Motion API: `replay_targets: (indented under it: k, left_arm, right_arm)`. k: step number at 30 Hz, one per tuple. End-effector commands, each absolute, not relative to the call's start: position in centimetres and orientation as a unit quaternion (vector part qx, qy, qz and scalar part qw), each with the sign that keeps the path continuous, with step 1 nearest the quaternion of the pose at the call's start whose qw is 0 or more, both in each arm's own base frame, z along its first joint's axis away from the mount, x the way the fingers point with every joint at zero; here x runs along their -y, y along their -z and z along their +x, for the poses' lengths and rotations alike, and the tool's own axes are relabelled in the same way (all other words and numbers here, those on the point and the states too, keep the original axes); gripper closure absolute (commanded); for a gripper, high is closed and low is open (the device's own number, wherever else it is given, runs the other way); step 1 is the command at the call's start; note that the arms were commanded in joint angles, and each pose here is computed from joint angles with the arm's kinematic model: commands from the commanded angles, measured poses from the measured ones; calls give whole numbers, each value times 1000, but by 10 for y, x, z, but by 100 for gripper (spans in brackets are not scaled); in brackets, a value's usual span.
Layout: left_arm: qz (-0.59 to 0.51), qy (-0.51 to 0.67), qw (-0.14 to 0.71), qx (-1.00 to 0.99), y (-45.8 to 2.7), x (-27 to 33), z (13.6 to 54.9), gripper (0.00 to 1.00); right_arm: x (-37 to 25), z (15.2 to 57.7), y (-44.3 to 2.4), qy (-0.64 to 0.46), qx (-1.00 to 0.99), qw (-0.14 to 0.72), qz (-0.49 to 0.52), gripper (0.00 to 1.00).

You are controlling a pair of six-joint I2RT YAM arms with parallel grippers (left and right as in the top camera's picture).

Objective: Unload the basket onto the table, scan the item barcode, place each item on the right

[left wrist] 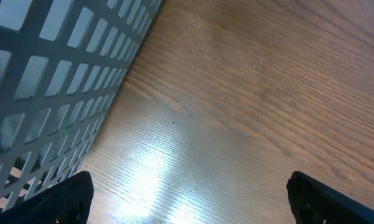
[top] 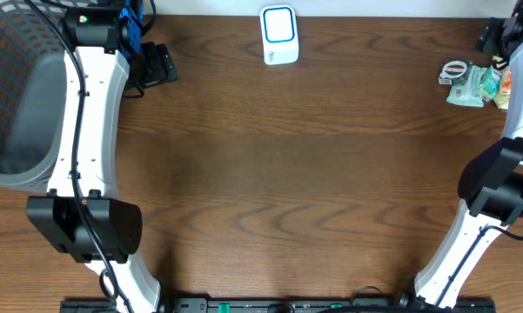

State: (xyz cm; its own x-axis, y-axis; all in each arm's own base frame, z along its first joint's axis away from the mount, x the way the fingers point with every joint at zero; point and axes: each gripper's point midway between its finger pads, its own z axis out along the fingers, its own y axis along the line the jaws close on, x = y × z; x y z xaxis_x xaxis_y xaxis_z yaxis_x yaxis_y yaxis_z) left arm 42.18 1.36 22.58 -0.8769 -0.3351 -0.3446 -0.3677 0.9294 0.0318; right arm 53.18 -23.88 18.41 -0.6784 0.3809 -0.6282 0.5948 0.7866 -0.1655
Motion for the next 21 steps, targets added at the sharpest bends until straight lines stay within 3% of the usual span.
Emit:
replay_targets:
  k: [1, 6, 10, 14, 21]
  left_arm:
    - [-178, -56, 162, -969, -220, -16, 422, 2]
    - [-178, -56, 162, -969, -220, -16, 422, 2]
    - [-178, -56, 162, -969, -220, -16, 422, 2]
    - [-178, -56, 162, -969, -220, -16, 422, 2]
    - [-178, -56, 162, -969, -220, -16, 422, 2]
  right_arm:
    - [231, 528, -177, 174, -901, 282, 282, 1]
    - [196, 521, -198, 130, -901, 286, 300, 1]
    - [141, 508, -243, 41, -909, 303, 282, 1]
    - [93, 464, -280, -3, -919, 280, 277, 1]
    - [22, 399, -294, -21, -957, 204, 206, 1]
